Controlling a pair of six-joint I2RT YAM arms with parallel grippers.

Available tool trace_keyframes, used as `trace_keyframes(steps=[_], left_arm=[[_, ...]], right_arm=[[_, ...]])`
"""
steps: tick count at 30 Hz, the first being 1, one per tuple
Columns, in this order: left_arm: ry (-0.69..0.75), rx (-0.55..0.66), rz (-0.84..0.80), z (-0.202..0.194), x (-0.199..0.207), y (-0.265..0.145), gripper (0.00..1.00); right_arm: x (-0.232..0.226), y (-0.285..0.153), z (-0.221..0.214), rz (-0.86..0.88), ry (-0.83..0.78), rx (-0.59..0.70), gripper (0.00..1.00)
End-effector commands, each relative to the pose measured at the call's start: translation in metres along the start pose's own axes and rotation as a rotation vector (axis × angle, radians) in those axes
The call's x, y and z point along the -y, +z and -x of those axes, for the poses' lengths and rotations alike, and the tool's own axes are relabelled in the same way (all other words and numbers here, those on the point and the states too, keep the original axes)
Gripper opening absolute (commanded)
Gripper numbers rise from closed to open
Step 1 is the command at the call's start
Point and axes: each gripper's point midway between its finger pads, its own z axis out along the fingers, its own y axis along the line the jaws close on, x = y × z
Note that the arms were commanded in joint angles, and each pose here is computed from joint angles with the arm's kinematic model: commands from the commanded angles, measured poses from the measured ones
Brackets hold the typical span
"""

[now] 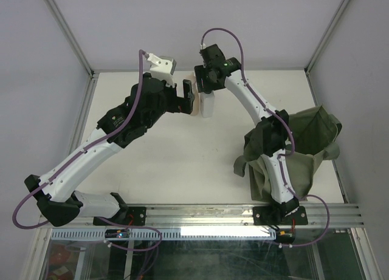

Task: Take the personal care products out of the canvas bag
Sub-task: Place the care product at the center of the board, then take out the care product from the canvas bag.

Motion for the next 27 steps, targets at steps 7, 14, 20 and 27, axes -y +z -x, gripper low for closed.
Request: trace_keyframes(steps=[7, 14, 20, 27], left_arm=[[-0.082, 0.038, -0.103, 0.019, 0.018, -0.007, 0.99], [-0.099, -0.081, -0.365, -0.010, 0.073, 0.000, 0.99], [-0.095, -0.234, -0.550, -0.051, 0.145, 0.007, 0.99], [-0.053, -0.340, -0.758, -0.081, 0.221, 0.001, 0.99]], right_arm=[[0.000, -0.139, 0.070, 0.060, -0.019, 0.281, 0.83], [0.042, -0.256, 0.028, -0.011, 0.014, 0.339, 0.83], [0.088, -0.325, -0.041, -0.128, 0.104, 0.355, 0.81], [0.118, -0.374, -0.136, -0.171, 0.304, 0.301, 0.77]])
